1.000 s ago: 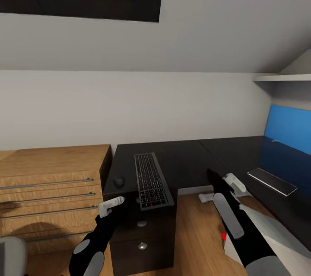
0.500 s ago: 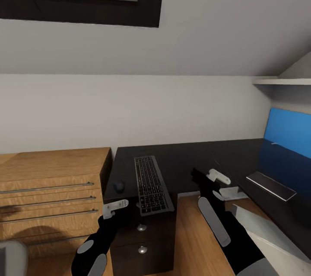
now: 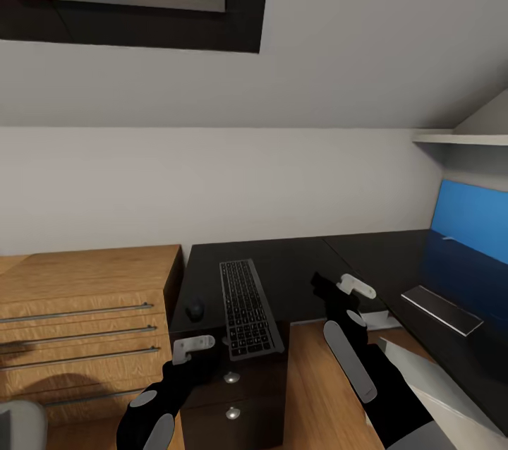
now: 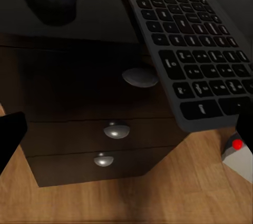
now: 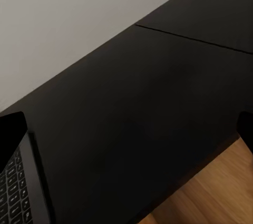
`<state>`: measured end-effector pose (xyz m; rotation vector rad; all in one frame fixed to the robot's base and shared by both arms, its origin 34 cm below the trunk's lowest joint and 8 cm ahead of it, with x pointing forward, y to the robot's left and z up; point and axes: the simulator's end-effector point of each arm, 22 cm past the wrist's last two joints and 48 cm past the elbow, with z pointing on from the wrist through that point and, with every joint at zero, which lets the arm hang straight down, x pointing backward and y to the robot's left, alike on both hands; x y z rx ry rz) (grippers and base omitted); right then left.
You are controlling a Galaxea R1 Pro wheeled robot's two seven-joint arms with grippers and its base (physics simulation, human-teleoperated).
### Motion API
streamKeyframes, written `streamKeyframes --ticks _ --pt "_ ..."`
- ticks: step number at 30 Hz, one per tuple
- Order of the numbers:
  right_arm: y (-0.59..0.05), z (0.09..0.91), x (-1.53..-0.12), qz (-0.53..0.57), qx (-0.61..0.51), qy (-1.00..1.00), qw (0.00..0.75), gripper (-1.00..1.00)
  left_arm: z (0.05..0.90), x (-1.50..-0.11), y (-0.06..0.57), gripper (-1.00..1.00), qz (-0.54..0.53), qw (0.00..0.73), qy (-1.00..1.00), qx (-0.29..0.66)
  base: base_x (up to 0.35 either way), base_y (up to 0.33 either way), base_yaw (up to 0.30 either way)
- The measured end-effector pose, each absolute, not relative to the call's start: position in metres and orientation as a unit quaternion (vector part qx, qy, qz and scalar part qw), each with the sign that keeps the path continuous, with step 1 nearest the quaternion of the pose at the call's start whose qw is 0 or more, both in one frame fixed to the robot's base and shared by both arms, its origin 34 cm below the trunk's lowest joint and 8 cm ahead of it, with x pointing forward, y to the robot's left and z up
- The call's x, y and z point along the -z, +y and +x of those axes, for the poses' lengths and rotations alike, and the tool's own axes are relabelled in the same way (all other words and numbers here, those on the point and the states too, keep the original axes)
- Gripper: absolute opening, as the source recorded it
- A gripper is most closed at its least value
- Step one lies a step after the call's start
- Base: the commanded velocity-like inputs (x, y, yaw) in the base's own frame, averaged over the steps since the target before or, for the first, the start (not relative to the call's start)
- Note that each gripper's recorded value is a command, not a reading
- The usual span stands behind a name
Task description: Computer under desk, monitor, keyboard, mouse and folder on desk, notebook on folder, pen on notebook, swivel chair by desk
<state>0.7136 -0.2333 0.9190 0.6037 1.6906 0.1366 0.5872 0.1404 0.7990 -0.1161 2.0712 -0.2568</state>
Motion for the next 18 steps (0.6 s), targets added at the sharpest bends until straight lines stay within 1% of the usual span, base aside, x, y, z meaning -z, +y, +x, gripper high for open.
streamKeyframes --ticks 8,11,14,18 --pt "-0.2329 0.7137 -0.9185 0.263 -0.06 0.736 0.621 1.0 0.5868 -0.798 0.141 1.0 -0.047 0.5 0.858 0.105 0.0 0.0 0.0" --pt "-0.2341 0.7136 -0.9184 0.263 -0.058 0.736 0.621 1.0 0.5866 -0.7977 0.1403 1.0 -0.046 0.5 0.858 0.106 0.088 -0.083 -0.019" --pt "-0.2344 0.7133 -0.9162 0.263 -0.057 0.737 0.62 1.0 0.5865 -0.7979 0.1398 1.0 -0.045 0.5 0.858 0.105 0.125 -0.116 -0.159" --pt "-0.2341 0.7133 -0.9142 0.264 -0.057 0.738 0.618 1.0 0.5867 -0.7982 0.1397 1.0 -0.045 0.501 0.858 0.104 0.047 -0.044 -0.232"
